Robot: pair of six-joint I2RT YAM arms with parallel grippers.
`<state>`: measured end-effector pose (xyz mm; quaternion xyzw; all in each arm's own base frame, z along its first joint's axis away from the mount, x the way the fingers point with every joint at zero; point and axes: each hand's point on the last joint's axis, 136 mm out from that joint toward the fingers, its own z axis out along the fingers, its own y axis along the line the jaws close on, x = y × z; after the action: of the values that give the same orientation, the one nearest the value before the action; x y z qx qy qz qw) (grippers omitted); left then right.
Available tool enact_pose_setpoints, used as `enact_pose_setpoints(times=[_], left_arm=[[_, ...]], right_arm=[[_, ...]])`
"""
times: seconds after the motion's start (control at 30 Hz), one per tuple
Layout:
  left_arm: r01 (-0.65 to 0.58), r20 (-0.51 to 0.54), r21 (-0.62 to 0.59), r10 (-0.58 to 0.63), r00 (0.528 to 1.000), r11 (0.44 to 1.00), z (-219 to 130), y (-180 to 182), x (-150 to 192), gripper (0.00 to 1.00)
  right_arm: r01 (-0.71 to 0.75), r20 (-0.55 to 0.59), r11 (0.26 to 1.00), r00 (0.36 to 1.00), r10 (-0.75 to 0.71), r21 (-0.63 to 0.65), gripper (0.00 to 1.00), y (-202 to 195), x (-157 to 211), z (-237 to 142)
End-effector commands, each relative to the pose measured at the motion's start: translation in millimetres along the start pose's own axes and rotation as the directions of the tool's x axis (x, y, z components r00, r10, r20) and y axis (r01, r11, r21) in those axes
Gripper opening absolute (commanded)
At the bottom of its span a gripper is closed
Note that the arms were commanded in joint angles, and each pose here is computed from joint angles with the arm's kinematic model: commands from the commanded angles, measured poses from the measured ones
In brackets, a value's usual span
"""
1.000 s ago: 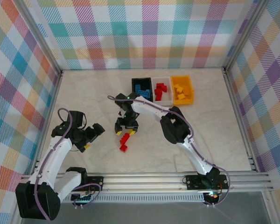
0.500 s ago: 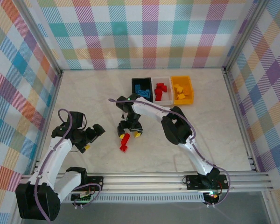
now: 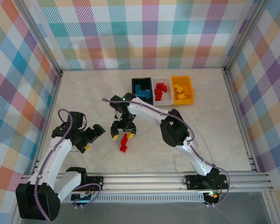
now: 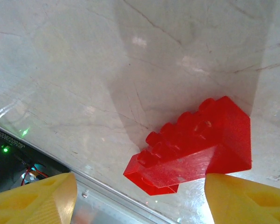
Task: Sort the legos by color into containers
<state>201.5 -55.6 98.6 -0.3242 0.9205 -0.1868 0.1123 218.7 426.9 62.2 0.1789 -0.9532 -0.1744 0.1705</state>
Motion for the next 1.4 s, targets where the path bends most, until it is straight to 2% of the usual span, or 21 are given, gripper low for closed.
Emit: enact_pose_setpoints(times=[0.0,0.6,0.8,1.07,1.23,1.37], left_arm=[[0.0,-0.002,0.017,0.001,1.0,1.0,0.2,0.6,0.8,1.0],[0.002,-0.01,0.005,-0.002,1.0,1.0,3.1,1.0,-0.3,1.0],[0.009,-0.015,0.003,-0.009,1.0,1.0,6.7,1.3,-1.5,1.0],[0.023,-0.01,0.002,-0.023,1.0,1.0,6.3,0.5,-2.6,1.0],[0.044,-0.003,0.005,-0.044,0.999,0.999,8.6,0.8,-3.9,1.0],[0.054,0.001,0.007,-0.054,0.999,0.999,11.0,0.5,-5.7,1.0]], right_arm=[[-0.046,-0.048,0.998,0.998,0.049,0.05,0.73,-12.4,7.2,13.2],[-0.055,-0.051,0.992,0.997,0.061,0.116,0.7,-29.0,-5.1,32.6],[-0.028,-0.026,0.972,0.999,0.035,0.234,0.59,-52.8,-8.4,34.4],[0.002,0.019,0.935,1.0,-0.01,0.354,0.56,-75.4,-13.7,22.2],[-0.037,0.058,0.929,0.998,0.016,0.369,0.43,-100.0,-12.4,7.7],[-0.073,0.084,0.926,0.995,0.045,0.372,0.38,-120.2,-11.1,-4.2]])
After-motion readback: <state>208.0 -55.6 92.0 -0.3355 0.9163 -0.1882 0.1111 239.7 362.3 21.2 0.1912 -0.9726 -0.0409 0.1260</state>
